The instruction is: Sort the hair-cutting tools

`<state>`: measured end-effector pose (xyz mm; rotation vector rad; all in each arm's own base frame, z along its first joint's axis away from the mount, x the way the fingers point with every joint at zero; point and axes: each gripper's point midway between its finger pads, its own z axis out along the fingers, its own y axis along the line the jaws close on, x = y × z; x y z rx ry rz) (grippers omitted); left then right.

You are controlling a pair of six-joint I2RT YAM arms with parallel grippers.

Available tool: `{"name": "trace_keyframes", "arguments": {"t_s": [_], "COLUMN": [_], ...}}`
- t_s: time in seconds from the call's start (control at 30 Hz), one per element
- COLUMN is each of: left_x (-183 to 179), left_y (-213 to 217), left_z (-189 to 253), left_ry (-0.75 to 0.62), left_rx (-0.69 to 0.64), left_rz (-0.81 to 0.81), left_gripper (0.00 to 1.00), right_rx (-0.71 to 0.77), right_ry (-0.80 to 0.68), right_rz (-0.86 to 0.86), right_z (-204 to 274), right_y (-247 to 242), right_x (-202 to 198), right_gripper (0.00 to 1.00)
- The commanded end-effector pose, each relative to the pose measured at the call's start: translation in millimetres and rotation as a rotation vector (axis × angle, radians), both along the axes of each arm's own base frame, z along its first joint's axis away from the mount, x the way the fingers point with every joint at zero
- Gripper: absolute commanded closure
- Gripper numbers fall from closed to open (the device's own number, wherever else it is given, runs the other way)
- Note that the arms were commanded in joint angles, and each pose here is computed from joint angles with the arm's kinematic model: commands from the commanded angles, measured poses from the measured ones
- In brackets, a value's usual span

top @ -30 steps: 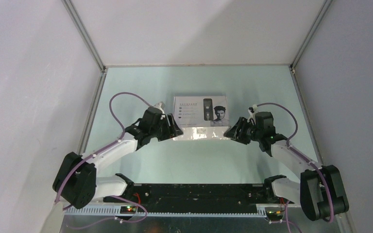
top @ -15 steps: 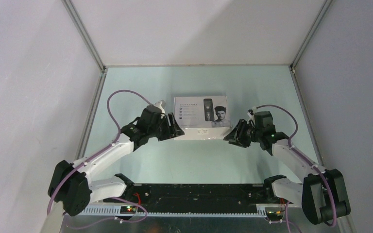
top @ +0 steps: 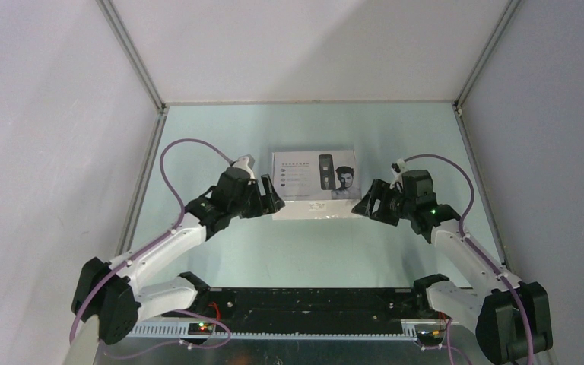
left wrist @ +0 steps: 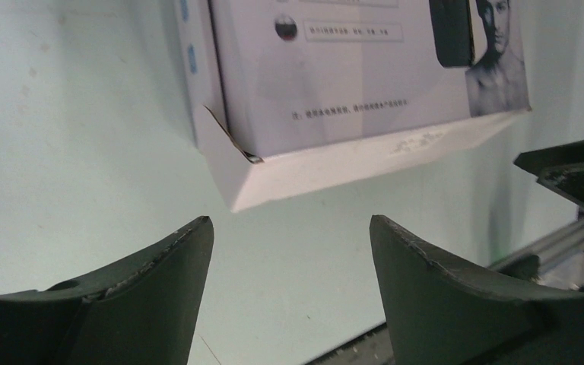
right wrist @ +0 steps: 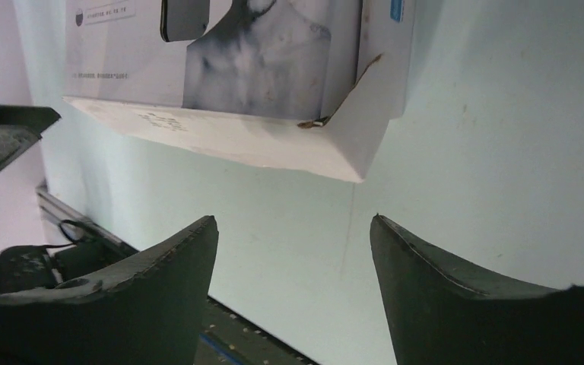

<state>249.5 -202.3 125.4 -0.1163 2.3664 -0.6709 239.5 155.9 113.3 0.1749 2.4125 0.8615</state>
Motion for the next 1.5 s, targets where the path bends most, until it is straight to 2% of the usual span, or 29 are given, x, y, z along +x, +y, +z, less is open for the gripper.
{"name": "trace_keyframes", "arguments": {"t_s": [0.0, 0.1, 0.23, 0.47, 0.67, 0.83, 1.13, 1.47], "left_x": [31, 41, 48, 42, 30, 16, 3, -1], "left_y": [8, 4, -11, -25, -39, -47, -45, -50], "left_z": [9, 5, 3, -21, -29, -28, -3, 22], "left_ry": [-0.201, -0.254, -0.295, -0.208, -0.065, 0.038, 0.097, 0.137], "left_rx": [0.052, 0.052, -0.014, -0.039, -0.049, -0.075, -0.091, -0.117], "left_rz": [0.037, 0.032, 0.001, -0.055, -0.117, -0.159, -0.15, -0.156], "left_gripper": [0.16, 0.17, 0.17, 0.21, 0.28, 0.42, 0.43, 0.42], "right_rx": [-0.091, -0.098, -0.099, -0.111, -0.076, -0.034, 0.05, 0.117], "right_ry": [-0.208, -0.284, -0.307, -0.25, -0.135, -0.019, 0.056, 0.241], "right_rz": [0.072, 0.104, 0.147, 0.179, 0.151, 0.113, 0.047, 0.002], "right_z": [16, 16, 7, -21, -32, -36, -5, 14], "right_y": [-5, -1, 7, 18, 23, 26, 30, 38], "right_x": [24, 35, 43, 49, 35, 17, 3, -6], "right_gripper": [0.21, 0.2, 0.21, 0.25, 0.34, 0.45, 0.52, 0.69]}}
